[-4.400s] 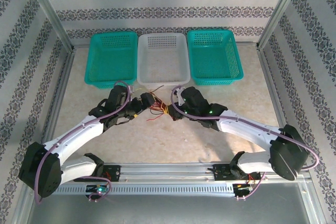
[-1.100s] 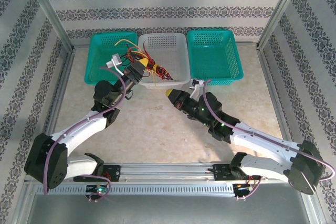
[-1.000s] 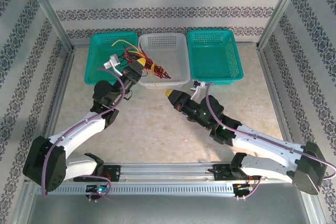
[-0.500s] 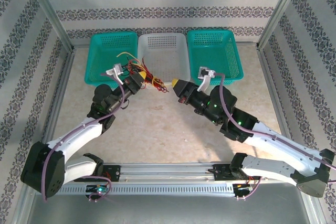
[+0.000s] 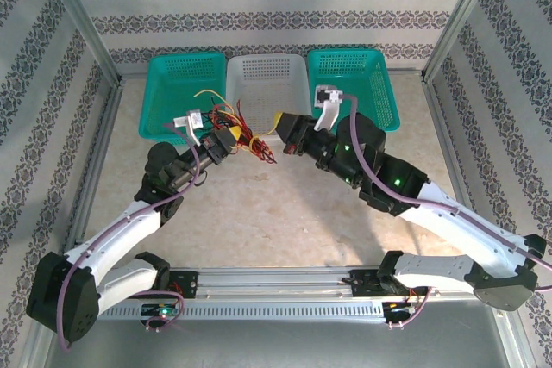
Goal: Untangle the cables
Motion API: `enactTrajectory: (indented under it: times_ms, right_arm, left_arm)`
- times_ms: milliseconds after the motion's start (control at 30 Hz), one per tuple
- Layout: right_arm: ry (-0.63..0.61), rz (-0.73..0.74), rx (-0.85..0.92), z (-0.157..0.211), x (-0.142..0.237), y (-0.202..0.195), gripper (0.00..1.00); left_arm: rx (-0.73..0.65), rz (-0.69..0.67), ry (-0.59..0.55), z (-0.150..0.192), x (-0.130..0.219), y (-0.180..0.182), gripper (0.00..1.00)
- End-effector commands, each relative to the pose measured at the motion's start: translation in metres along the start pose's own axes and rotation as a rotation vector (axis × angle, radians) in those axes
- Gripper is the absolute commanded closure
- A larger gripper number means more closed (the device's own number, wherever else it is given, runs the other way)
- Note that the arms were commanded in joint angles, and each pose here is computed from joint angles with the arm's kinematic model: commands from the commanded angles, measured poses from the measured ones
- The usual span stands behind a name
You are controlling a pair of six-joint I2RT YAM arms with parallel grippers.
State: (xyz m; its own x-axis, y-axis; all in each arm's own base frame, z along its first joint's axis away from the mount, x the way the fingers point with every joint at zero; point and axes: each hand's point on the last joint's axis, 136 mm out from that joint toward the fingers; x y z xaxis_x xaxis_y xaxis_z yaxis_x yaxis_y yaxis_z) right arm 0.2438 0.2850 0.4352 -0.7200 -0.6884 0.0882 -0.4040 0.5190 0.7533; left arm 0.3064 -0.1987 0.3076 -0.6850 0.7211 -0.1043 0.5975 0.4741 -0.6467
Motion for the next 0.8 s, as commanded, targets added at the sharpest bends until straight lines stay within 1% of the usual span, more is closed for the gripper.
enactTrajectory:
  times_ms: [0,167,367,533,667,767]
  right_arm:
    - [-0.089,-0.005,0.014,-0.043,0.007,0.009,1.00]
    - [-0.072,0.042,-0.058,-0.055,-0.007,-0.019,1.00]
    - [-0.074,0.104,-0.099,-0.064,-0.017,-0.051,1.00]
    - [-0.030,0.141,-0.165,-0.059,-0.035,-0.083,1.00]
    - [0.012,0.211,-0.218,-0.041,-0.051,-0.125,1.00]
    - [0.054,0.251,-0.269,-0.019,-0.061,-0.156,1.00]
  left_arm:
    - [-0.032,0.074,0.031,0.009,0.009,-0.010,1.00]
    - [-0.027,0.226,0.060,0.007,0.012,-0.043,1.00]
    - [0.009,0.354,0.083,0.002,0.012,-0.066,1.00]
    - [0.052,0.448,0.013,-0.013,0.012,-0.080,1.00]
    - [0.061,0.524,-0.053,-0.028,0.015,-0.092,1.00]
    - [0.058,0.534,-0.100,-0.037,0.014,-0.092,1.00]
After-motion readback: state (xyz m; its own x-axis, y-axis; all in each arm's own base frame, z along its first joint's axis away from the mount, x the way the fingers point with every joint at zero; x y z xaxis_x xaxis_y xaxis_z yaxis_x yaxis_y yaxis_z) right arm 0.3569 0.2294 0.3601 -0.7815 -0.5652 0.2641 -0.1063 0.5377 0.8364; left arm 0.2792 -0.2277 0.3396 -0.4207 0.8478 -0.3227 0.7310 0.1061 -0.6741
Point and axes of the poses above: each hand's point on the last joint's axis, 136 mm out from that joint toward the fingers, its own x axis back along the fingers, its own y axis along the line the jaws close on, z = x × y, and after that the axes turned 7 degrees about -x, right-handed
